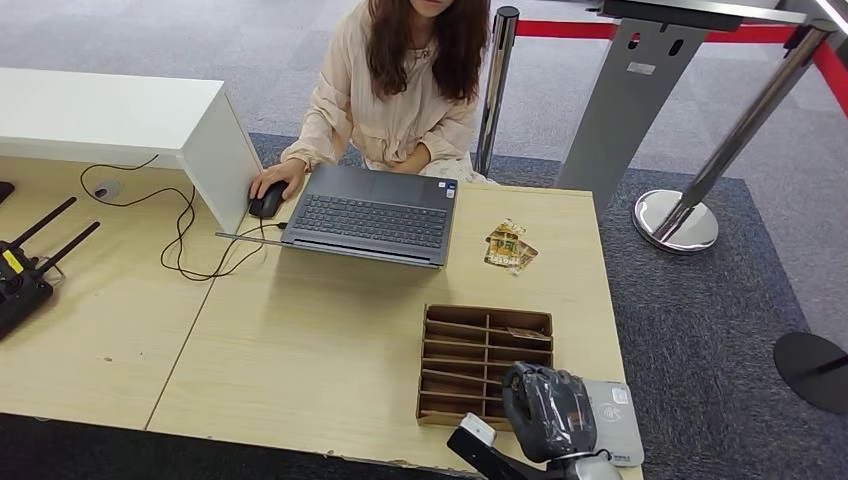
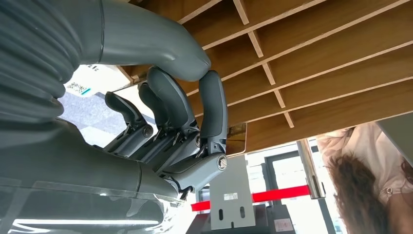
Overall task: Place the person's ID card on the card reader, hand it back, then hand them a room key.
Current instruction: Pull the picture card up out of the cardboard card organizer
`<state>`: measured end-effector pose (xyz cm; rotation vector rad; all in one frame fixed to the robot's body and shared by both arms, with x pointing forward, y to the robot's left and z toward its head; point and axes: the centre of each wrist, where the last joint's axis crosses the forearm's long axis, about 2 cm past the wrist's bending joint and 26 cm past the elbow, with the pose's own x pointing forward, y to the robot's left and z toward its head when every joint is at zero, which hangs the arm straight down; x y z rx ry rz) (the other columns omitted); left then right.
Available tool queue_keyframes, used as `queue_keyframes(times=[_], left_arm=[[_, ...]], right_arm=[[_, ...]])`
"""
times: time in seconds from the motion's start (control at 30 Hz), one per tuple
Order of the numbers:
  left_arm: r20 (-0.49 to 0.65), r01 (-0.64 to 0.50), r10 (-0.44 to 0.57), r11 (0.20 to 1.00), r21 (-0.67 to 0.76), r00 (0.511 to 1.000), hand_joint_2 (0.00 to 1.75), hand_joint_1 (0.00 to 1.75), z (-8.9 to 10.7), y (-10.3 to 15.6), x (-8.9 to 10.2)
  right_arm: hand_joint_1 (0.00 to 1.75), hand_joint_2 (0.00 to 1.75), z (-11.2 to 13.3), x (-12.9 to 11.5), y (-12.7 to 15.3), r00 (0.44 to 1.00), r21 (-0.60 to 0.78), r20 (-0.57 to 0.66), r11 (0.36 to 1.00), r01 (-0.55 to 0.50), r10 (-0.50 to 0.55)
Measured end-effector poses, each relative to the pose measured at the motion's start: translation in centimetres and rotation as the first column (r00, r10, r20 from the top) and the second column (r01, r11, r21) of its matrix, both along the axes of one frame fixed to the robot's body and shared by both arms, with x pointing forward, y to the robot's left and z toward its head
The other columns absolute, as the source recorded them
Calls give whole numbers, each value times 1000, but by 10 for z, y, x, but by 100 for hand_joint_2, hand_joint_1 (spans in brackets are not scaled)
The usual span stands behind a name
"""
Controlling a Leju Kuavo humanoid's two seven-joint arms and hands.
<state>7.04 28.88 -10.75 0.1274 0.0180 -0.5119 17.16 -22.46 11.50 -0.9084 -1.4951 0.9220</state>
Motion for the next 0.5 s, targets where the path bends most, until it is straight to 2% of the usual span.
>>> queue_keyframes(times=[0.37,0.43,0.5], left_arm=[[32,35,-36,998,49,999,0,0,0,2,1],[32,35,-37,998,49,999,0,0,0,2,1],[33,36,-37,998,48,999,0,0,0,2,1]], right_arm=[[131,175,-2,0,1,1000,-18,18,1000,-3,4],[101,175,-2,0,1,1000,-23,22,1000,-4,5],[42,175,-2,0,1,1000,-25,24,1000,-5,6]])
